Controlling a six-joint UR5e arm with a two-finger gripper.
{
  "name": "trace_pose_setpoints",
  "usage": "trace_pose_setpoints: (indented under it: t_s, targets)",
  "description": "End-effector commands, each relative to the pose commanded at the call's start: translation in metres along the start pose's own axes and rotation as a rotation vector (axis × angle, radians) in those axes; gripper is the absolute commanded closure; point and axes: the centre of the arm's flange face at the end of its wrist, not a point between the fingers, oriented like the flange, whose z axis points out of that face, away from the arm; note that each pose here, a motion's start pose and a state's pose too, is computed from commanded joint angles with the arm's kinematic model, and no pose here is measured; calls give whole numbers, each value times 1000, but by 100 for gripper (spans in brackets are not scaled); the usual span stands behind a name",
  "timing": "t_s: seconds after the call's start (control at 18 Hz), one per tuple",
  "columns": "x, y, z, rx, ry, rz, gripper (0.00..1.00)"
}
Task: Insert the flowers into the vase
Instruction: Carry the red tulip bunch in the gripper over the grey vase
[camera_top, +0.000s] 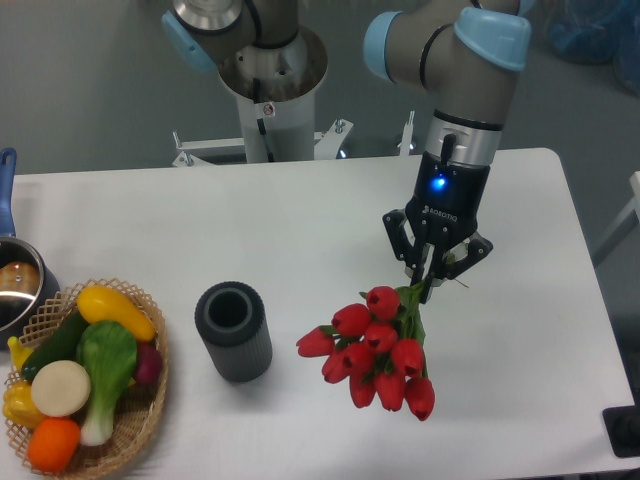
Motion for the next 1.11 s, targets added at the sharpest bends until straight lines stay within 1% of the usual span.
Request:
trace_pose_setpoints:
  t_s: [0.11, 0.22, 0.28, 0.56, 0.72, 1.0, 1.06, 1.11]
  targets:
    - [2, 2, 3, -2, 7, -2, 86]
    - [-1, -5, -2, 13, -2, 7, 86]
    - [0, -7, -1, 26, 6, 9, 86]
    - [10, -21, 1, 173, 80, 5, 86]
    - [21, -37, 2, 226, 113, 13, 86]
    - [52, -73, 14, 373, 225, 54, 86]
    - [63, -82, 20, 421, 269, 61, 86]
    - [70, -88, 21, 454, 296, 68, 86]
